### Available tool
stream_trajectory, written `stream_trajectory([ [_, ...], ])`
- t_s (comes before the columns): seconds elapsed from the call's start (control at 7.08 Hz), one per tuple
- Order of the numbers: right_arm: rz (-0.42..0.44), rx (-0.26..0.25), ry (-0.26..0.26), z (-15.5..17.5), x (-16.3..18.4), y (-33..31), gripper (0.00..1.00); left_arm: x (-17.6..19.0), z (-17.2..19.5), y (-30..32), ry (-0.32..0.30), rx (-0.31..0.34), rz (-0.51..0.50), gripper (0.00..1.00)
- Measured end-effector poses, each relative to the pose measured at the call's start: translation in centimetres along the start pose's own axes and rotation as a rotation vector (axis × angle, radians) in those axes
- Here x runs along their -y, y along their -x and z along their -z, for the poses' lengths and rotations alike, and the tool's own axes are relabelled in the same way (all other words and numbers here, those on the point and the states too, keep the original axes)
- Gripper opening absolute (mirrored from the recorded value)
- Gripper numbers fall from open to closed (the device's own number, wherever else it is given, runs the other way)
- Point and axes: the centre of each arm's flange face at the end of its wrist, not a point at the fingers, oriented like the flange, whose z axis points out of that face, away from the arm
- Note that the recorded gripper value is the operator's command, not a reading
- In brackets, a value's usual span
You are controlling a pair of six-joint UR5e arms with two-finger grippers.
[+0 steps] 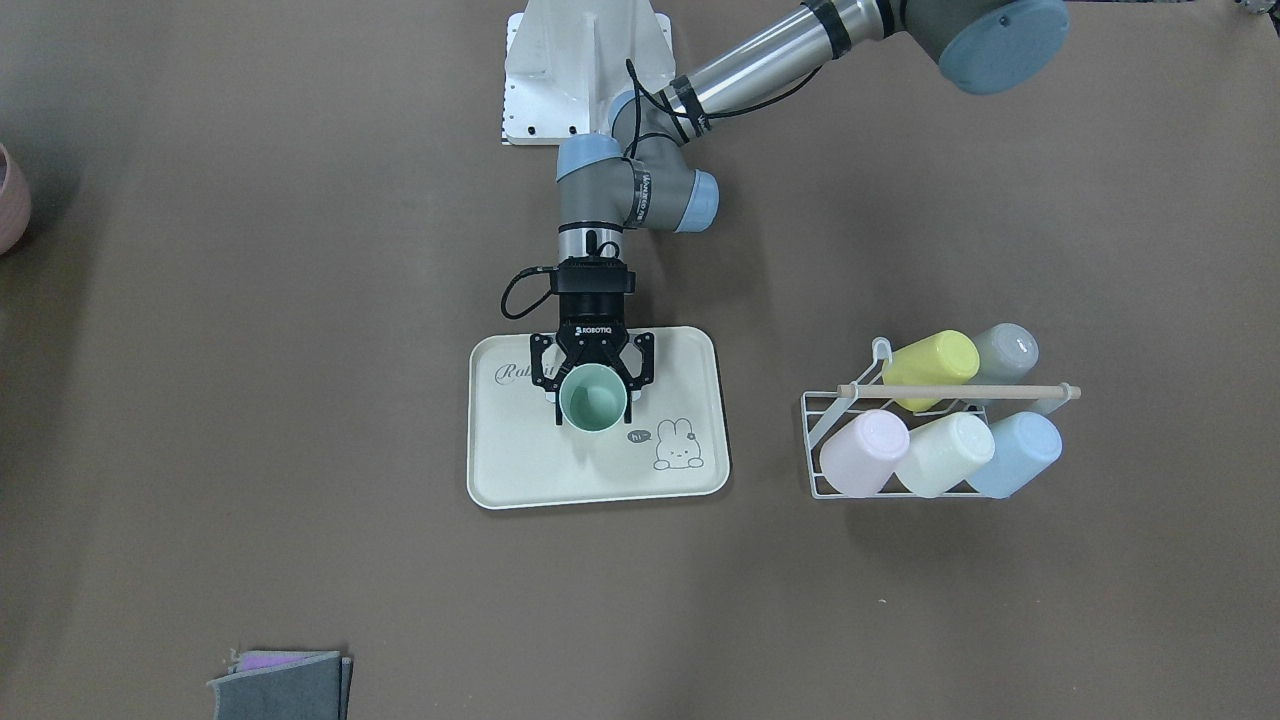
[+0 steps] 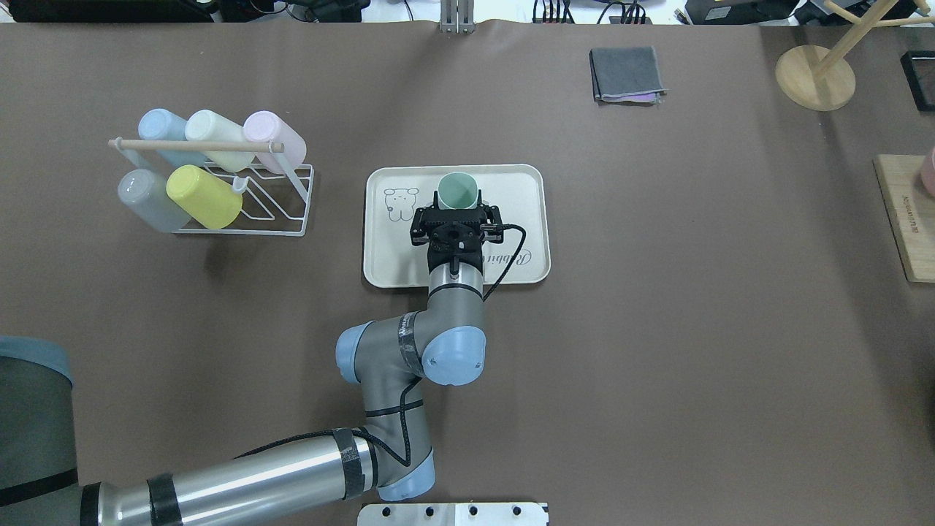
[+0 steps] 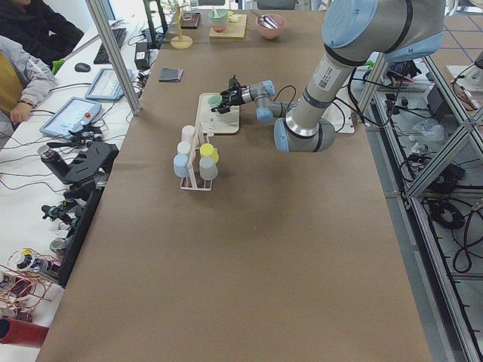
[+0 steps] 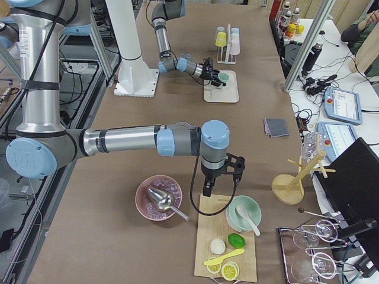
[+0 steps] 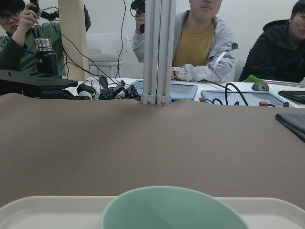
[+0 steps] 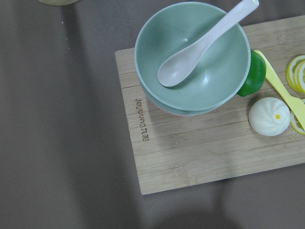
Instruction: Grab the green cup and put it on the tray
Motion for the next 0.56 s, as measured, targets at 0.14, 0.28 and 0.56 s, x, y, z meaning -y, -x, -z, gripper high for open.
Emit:
stream_trajectory([
  [0.14,0.001,0.0,0.0,0.0,0.0,0.0,1.0,-0.1,0.1,0.1,0.0,-0.001,-0.001,0.99],
  [0.28,0.001,0.0,0.0,0.0,0.0,0.0,1.0,0.2,0.3,0.2,-0.004,-0.006,0.008,0.99],
  [0.56,0.002,0.0,-0.001,0.0,0.0,0.0,1.0,2.2,1.9,1.6,-0.044,-0.024,0.048,0.99],
])
